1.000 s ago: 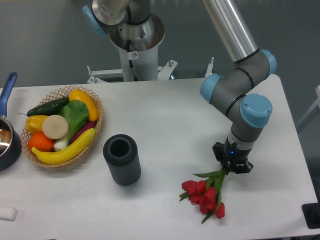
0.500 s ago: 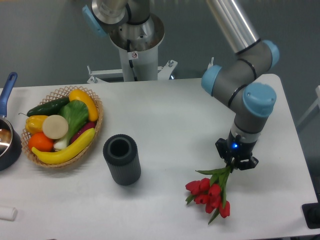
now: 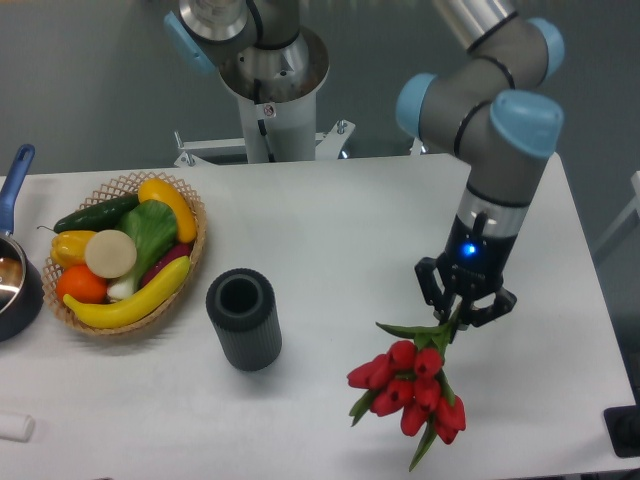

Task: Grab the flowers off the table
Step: 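Lift the grasped tulip bouquet up off the table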

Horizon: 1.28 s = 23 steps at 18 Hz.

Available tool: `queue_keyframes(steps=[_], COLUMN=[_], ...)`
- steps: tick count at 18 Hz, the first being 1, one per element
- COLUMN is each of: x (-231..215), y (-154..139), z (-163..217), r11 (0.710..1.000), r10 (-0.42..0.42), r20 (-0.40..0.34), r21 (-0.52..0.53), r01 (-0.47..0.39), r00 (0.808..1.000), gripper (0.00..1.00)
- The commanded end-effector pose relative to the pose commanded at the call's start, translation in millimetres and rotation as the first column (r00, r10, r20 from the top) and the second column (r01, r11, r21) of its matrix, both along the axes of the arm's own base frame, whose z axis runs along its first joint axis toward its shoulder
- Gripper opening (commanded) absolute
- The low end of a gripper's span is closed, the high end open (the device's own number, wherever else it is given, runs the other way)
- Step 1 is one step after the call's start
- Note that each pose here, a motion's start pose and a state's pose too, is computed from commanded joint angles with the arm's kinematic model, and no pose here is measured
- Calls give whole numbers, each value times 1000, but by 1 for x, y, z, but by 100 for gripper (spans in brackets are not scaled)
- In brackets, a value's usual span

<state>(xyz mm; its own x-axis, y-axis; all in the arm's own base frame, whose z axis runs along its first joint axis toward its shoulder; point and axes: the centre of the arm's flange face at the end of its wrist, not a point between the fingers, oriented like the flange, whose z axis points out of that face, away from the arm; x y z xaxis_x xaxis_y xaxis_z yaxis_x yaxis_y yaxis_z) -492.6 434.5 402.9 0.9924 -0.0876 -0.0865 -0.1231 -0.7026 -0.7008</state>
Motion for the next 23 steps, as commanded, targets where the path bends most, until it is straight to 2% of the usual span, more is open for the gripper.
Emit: queue_keyframes(steps=[2,5,9,13,16,23], x=[8,16,17,16,12,11], y=[-8,-7,-23,-41,-47,-49], z=[14,24,23,22,27,30], r11=[997,974,949,944,929,922], r10=[-7,-64,-86,-67,-74,-79], r20=[38,107,158,167,176,180], r21=[81,222,313,329,370,387], r01=[4,39,32,9,4,3], r00=[999,992,984,984,982,981], gripper=[16,16,16,16,16,16])
